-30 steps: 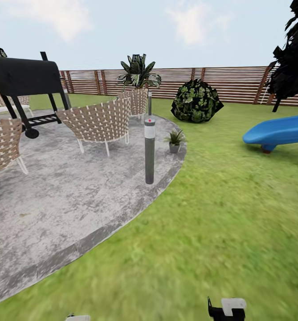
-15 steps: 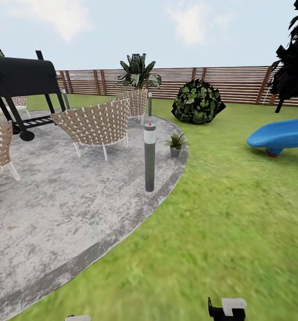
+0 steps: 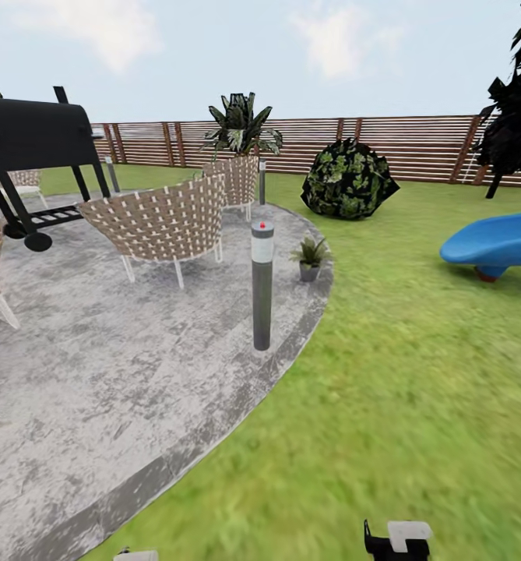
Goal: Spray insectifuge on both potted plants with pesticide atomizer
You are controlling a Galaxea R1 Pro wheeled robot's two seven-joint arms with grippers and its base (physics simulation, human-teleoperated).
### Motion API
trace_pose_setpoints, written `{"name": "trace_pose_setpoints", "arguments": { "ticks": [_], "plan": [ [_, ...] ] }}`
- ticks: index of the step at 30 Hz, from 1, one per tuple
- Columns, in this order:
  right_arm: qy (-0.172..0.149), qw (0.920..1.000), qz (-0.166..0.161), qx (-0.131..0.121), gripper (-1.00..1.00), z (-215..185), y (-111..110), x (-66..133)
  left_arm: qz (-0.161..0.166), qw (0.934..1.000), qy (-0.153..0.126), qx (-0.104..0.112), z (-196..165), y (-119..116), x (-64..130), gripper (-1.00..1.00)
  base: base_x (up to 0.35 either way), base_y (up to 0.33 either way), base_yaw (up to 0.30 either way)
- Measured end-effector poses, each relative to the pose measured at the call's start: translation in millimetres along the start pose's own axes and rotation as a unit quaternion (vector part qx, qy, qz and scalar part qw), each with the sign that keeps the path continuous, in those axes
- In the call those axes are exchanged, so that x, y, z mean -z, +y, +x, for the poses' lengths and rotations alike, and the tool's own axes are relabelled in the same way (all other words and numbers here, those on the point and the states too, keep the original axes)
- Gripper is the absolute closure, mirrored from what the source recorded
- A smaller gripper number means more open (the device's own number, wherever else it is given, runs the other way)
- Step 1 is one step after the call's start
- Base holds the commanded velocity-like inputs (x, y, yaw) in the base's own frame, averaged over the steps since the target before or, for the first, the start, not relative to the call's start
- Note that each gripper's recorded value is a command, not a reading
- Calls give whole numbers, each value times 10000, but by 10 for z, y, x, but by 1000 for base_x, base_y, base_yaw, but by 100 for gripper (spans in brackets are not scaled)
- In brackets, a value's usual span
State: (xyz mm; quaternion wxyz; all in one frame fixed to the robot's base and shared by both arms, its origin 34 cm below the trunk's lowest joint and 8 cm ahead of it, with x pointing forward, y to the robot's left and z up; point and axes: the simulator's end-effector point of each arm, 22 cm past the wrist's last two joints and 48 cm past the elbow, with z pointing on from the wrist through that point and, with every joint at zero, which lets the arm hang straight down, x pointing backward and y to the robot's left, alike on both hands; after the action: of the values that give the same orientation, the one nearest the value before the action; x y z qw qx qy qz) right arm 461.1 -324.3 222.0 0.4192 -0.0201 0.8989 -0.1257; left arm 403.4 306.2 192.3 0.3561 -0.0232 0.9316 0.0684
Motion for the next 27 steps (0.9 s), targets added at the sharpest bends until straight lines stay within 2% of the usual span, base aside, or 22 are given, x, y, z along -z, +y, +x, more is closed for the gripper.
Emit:
{"name": "trace_pose_setpoints", "arguments": {
  "ticks": [11,19,27],
  "plan": [
    [6,10000,0,2,-100,3,-1,0,3,10000,0,0,0,-2,0,100,339,0,-190],
    [5,10000,1,1,-100,2,0,0,2,10000,0,0,0,-1,0,100,339,0,-32],
    [4,10000,0,-2,-100,1,-1,-1,1,10000,0,0,0,-1,0,100,339,-5,-239]
  ]
}}
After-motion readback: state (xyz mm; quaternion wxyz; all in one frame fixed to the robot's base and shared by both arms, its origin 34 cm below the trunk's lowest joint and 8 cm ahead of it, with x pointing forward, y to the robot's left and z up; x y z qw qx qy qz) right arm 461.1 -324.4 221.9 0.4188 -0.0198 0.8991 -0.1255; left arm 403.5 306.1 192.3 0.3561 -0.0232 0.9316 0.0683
